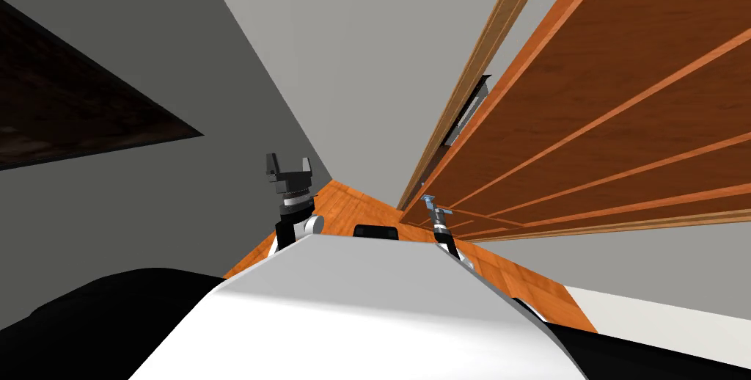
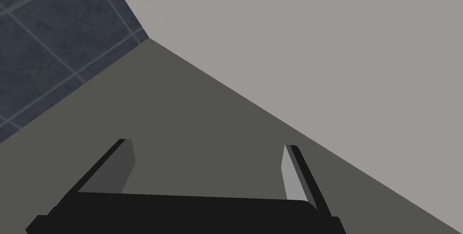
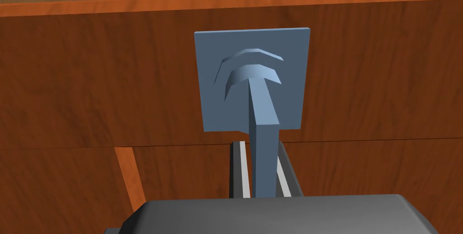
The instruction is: Pull the door open
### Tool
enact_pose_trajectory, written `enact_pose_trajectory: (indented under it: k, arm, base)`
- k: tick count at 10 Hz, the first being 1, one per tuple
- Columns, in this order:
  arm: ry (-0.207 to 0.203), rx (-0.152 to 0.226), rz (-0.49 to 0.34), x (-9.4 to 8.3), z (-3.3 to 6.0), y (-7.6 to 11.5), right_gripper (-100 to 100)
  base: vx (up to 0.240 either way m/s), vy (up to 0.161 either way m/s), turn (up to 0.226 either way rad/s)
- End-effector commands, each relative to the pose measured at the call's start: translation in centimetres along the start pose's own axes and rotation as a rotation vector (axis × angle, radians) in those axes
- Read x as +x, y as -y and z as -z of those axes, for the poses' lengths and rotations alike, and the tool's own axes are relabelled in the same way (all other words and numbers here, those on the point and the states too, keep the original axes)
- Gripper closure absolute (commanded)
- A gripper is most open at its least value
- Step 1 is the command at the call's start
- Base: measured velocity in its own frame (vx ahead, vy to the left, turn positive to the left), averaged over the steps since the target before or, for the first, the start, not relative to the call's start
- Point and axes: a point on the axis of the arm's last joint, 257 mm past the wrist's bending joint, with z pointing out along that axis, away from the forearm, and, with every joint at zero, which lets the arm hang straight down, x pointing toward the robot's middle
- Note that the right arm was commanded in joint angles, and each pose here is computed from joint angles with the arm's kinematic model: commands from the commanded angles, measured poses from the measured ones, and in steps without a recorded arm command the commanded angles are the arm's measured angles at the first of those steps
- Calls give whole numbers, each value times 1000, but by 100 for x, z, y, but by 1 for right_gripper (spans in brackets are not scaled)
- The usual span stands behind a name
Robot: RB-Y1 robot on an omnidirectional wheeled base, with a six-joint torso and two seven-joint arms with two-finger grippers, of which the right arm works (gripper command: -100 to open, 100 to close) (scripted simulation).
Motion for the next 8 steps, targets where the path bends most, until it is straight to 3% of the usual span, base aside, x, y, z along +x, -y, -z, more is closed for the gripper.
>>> enact_pose_trajectory:
  k: [1,2,3,8]
  arm:
    - [-22,-1,-3,16,53,-4,100]
    - [-13,1,0,2,31,2,100]
    - [-30,4,0,-6,128,21,100]
    - [-80,0,0,-46,380,7,100]
  base:
    - [-215,-29,101]
    - [-92,-11,15]
    - [-150,-15,156]
    - [-208,-53,150]
